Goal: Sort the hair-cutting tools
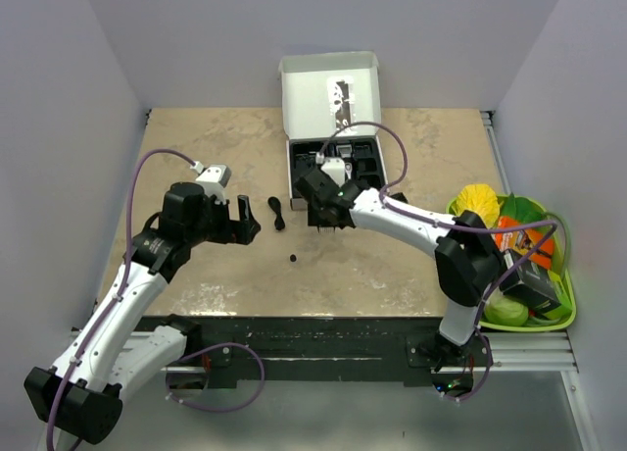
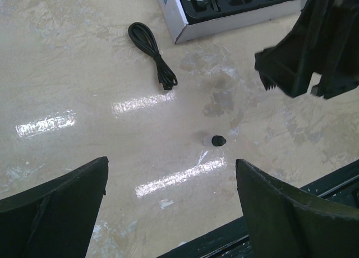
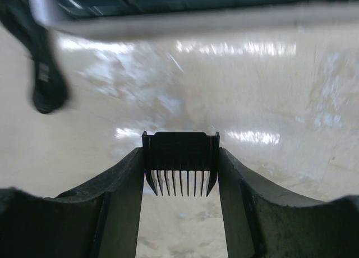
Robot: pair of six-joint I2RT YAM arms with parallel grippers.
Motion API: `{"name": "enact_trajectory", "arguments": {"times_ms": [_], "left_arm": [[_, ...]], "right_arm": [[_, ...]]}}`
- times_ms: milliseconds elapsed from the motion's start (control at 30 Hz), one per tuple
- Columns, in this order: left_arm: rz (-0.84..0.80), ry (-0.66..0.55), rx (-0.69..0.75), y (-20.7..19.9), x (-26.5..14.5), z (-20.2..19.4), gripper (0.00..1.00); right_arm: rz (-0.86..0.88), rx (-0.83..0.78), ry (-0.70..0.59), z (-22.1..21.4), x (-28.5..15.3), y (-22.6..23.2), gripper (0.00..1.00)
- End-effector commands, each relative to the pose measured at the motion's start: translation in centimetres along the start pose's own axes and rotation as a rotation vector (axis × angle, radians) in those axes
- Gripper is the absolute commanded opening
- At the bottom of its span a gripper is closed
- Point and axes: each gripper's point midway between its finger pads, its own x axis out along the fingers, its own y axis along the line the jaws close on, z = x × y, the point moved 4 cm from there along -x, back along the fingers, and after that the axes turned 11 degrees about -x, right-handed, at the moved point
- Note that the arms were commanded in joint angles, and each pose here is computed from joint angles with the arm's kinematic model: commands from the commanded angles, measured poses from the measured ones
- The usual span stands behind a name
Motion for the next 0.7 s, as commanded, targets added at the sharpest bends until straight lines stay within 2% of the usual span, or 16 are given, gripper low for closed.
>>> {"name": "enact_trajectory", "arguments": {"times_ms": [0,300,667], "left_arm": [[-0.023,-0.013,0.005,-0.5,0.1,0.6,1.0],[-0.012,-0.003,0.012,-0.6,0.3,1.0,1.0],[0.005,0.007,0.013,-0.4,1.0,1.2,1.0]], "right_arm": [[-0.033,-0.076,-0.109,6.0,-2.3,-0.8,0.35],[0.07,-0.039,-0.167,11.8,0.7,-2.5,0.33],[0.047,-0.128,-0.193,13.7,5.2,-0.7,0.35]]}}
